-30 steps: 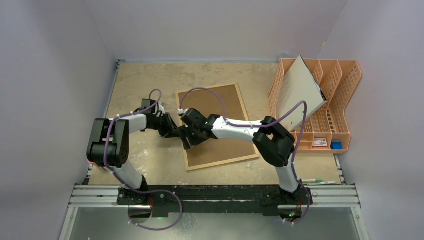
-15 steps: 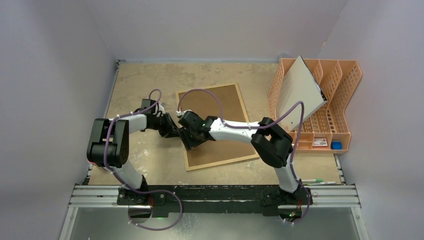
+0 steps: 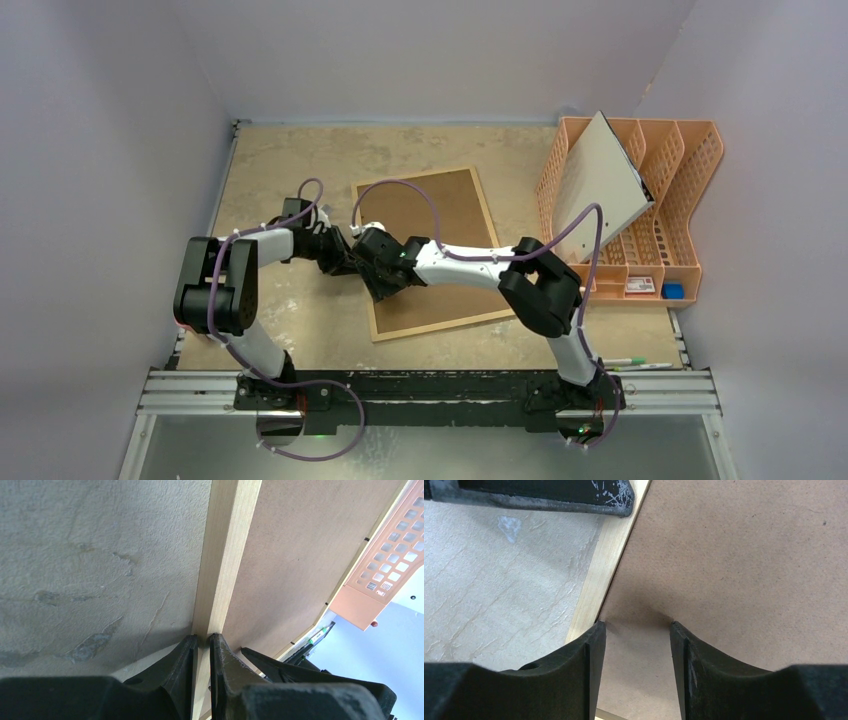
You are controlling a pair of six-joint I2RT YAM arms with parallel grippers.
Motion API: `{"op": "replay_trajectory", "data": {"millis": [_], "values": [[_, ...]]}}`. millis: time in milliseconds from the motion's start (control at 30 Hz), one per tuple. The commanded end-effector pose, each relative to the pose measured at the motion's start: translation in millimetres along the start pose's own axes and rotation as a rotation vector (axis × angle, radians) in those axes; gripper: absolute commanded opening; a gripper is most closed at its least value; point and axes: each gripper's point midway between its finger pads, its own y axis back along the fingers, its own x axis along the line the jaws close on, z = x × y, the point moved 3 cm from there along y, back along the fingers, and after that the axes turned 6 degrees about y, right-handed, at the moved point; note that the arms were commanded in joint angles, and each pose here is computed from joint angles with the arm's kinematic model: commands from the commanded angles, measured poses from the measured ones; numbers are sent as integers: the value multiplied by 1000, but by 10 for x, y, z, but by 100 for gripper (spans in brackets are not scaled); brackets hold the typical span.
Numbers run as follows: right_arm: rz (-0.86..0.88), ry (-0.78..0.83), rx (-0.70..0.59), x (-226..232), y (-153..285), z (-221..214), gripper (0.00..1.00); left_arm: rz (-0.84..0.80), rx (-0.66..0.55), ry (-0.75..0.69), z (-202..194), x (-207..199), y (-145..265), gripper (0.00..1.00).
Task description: Put the photo into the frame
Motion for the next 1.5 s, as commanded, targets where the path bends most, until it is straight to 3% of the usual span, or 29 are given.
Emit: {"op": "replay_trajectory", "data": {"millis": [0, 733, 1067, 1467], "values": [[-82, -2, 266, -161, -346, -772, 52, 277, 48, 58, -254, 611, -59, 16], [29, -19, 308, -20, -332, -900, 57, 281, 49, 58, -256, 620, -61, 16], [-23, -13, 315, -87, -423, -923, 63, 285, 48, 59, -258, 624, -55, 16], [-79, -10, 338, -163, -492, -1012, 49, 288, 52, 60, -262, 633, -62, 16]]}}
